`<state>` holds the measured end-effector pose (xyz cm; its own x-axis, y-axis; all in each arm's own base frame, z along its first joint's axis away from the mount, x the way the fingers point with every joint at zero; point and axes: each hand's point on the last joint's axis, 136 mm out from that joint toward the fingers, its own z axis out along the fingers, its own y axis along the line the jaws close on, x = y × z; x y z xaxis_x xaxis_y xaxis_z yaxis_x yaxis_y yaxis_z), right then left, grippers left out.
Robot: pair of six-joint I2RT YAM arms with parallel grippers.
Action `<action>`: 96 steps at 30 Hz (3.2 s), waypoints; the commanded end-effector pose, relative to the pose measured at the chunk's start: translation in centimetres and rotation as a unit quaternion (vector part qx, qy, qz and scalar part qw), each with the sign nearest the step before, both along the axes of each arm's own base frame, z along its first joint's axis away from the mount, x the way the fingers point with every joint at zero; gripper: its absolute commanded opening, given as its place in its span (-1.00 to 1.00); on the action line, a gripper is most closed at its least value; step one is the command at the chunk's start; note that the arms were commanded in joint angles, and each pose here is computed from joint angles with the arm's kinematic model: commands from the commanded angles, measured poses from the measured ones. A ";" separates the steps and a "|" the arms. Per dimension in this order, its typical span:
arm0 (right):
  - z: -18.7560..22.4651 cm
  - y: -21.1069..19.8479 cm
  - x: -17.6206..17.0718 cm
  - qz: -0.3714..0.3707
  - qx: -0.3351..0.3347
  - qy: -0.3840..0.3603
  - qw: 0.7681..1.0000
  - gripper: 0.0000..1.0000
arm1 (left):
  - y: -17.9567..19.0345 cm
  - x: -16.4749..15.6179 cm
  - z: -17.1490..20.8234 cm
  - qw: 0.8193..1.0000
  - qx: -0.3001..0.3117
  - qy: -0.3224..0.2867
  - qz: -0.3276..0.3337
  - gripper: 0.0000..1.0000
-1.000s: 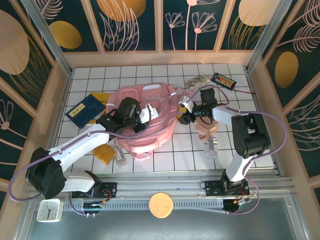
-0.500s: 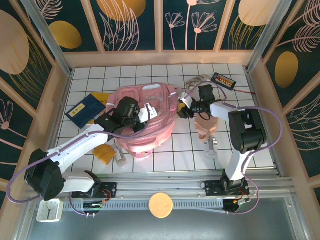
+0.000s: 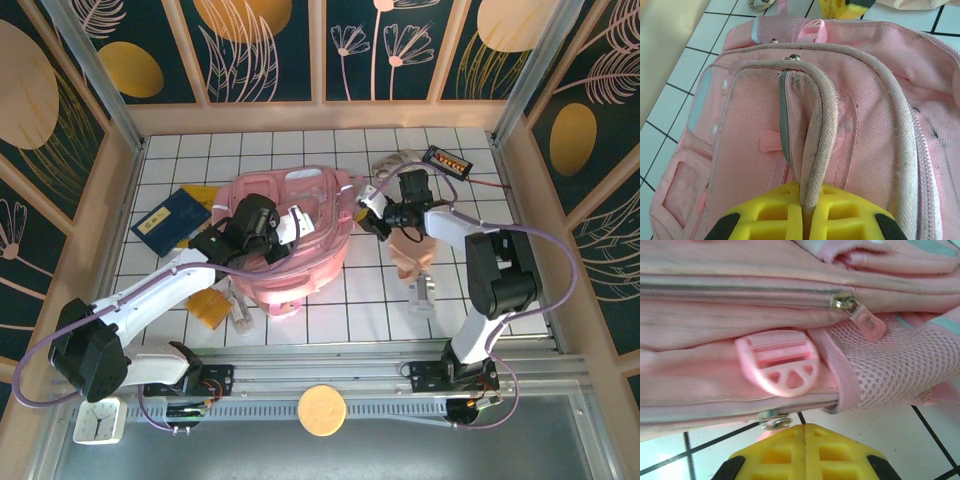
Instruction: Pack the student bag
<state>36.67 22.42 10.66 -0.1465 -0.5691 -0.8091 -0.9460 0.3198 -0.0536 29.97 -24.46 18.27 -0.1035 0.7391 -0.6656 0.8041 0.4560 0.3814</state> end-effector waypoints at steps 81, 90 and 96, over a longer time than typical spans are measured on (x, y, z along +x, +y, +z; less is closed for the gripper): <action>6.4 3.7 -13.2 0.114 0.162 0.305 0.931 -1.00 | 1.7 5.9 5.6 0.989 -0.004 -0.100 0.111 -1.00; 7.4 7.6 -15.5 0.115 0.216 0.402 0.882 -1.00 | -0.8 6.4 5.8 0.987 -0.057 -0.059 0.140 -1.00; 10.5 9.5 -14.3 0.078 0.348 0.441 0.824 -1.00 | -4.6 6.2 4.8 0.984 -0.079 -0.037 0.155 -1.00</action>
<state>21.59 30.94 14.89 -0.7964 -0.2448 -0.5530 -0.5733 0.0147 0.8192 34.31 -27.42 19.06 -0.2518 0.6992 -0.6691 0.6837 0.6178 0.3884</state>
